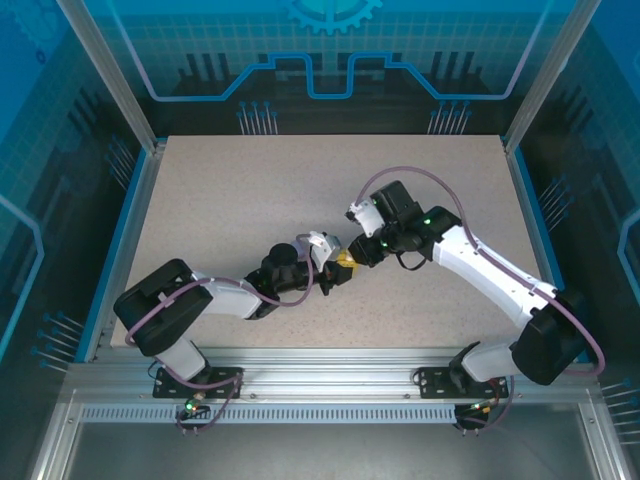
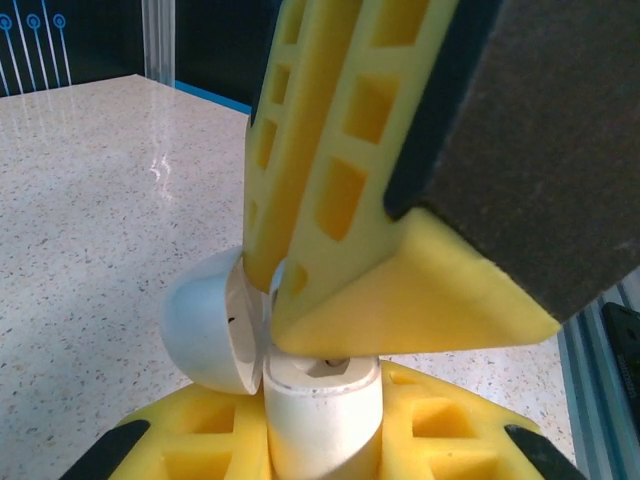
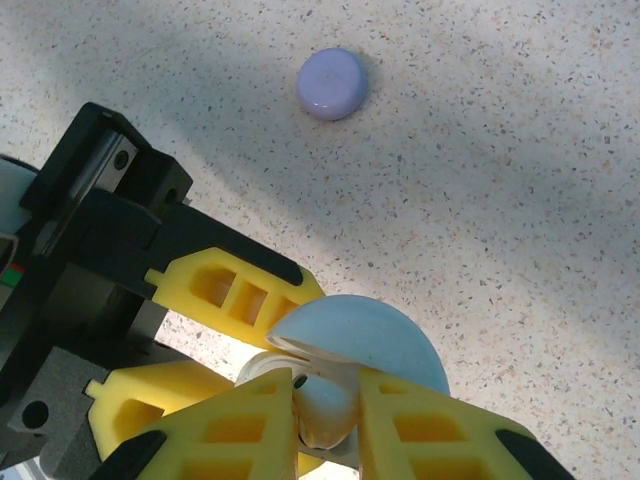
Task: Insert wireless bluetooth earbuds into charging case
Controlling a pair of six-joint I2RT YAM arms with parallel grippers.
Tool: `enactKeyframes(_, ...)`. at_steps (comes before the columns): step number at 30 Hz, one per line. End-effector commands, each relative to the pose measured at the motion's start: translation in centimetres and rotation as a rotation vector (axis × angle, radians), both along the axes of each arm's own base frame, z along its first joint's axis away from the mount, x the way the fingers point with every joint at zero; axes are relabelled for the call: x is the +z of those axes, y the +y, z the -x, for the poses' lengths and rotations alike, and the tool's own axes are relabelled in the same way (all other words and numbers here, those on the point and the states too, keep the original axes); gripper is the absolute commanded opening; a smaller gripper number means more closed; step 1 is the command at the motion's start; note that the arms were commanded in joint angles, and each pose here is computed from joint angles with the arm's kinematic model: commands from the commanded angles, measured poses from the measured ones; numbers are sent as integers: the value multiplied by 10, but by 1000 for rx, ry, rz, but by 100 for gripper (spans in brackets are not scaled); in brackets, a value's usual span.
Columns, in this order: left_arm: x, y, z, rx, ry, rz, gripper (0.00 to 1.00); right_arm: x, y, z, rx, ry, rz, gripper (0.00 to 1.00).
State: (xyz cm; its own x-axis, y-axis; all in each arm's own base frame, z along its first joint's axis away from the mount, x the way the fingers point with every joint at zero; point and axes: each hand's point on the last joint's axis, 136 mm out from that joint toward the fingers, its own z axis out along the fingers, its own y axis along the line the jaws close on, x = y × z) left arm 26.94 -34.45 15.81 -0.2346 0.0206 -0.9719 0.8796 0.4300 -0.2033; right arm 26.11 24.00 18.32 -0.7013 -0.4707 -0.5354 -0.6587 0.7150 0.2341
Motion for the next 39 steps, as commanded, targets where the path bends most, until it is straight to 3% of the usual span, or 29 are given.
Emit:
enactKeyframes(1, 36, -5, 7, -42, -112, 71, 12, 4, 16, 27, 135, 48, -79, 19)
enactKeyframes(9, 45, -9, 12, -80, -128, 92, 13, 5, 10, 23, 114, 38, -75, 22)
enactKeyframes(16, 46, -10, 13, -84, -125, 93, 13, 21, 11, 20, 103, 4, -113, 37)
enactKeyframes(30, 45, -6, 16, -83, -143, 68, 13, 66, -14, 21, -18, -41, -244, 37)
enactKeyframes(39, 52, -5, 18, -89, -157, 67, 13, 62, -16, 34, -18, 23, -317, 36)
